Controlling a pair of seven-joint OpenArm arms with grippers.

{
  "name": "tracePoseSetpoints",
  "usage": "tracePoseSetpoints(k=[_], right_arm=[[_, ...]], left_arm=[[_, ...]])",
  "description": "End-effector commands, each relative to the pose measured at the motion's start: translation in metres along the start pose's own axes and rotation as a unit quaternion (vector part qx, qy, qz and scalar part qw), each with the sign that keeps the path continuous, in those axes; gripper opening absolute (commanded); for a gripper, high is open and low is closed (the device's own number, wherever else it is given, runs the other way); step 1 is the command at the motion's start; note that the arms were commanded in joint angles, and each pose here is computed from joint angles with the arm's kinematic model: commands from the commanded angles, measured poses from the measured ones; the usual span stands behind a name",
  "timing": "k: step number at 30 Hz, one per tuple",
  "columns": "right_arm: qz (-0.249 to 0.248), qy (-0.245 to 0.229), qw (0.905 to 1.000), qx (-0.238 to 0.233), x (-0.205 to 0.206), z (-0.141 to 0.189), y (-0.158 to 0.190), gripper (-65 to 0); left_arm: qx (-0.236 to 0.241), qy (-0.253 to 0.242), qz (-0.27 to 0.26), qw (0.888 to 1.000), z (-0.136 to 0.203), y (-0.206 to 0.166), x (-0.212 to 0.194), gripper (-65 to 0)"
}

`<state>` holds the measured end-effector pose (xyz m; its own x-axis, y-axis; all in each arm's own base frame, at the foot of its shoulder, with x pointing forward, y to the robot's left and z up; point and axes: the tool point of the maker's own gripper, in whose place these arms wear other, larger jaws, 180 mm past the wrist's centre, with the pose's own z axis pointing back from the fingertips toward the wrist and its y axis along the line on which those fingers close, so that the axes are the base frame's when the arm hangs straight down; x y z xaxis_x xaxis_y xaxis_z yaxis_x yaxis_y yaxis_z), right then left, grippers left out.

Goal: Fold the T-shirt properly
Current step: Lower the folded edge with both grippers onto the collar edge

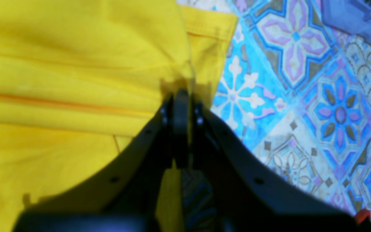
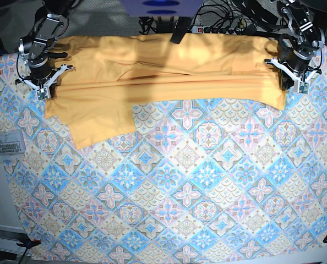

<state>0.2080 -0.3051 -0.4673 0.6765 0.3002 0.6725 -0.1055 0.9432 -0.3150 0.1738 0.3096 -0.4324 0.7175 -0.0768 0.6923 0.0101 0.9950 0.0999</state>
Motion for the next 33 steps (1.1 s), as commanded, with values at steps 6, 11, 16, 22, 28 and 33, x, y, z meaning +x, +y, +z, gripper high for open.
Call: tracePoseSetpoints(k=[6,11,16,22,28,33], right_arm=[[0.009,-0.013,0.9995,-0.029,0.009,0.002,-0.020,-64.8],[0.009,-0.013,0.9995,-0.029,0.009,0.002,-0.020,-64.8],[0.010,-0.017,0.9993,-0.031,0.011,0.002,-0.021,-64.7],[0.010,-0.017,0.9993,-0.031,0.011,0.003,-0.021,-60.7],[0.010,-0.018,0.9992,-0.033,0.012,0.003,-0.023,-53.0],[0.008,-0.022,0.9991,-0.036,0.014,0.003,-0.025,-44.4]], left_arm=[[0.024,0.002,-0.011,1.000,0.008,0.016,0.000,-65.0],[0.023,0.012,-0.012,1.000,0.011,0.016,-0.009,-65.0],[0.025,0.066,-0.020,0.997,-0.003,0.016,-0.040,-65.0],[0.024,0.090,-0.027,0.995,-0.008,0.009,-0.053,-64.5],[0.024,0.089,-0.026,0.995,-0.009,0.009,-0.052,-58.2],[0.024,0.087,-0.025,0.996,-0.009,0.009,-0.051,-46.3]])
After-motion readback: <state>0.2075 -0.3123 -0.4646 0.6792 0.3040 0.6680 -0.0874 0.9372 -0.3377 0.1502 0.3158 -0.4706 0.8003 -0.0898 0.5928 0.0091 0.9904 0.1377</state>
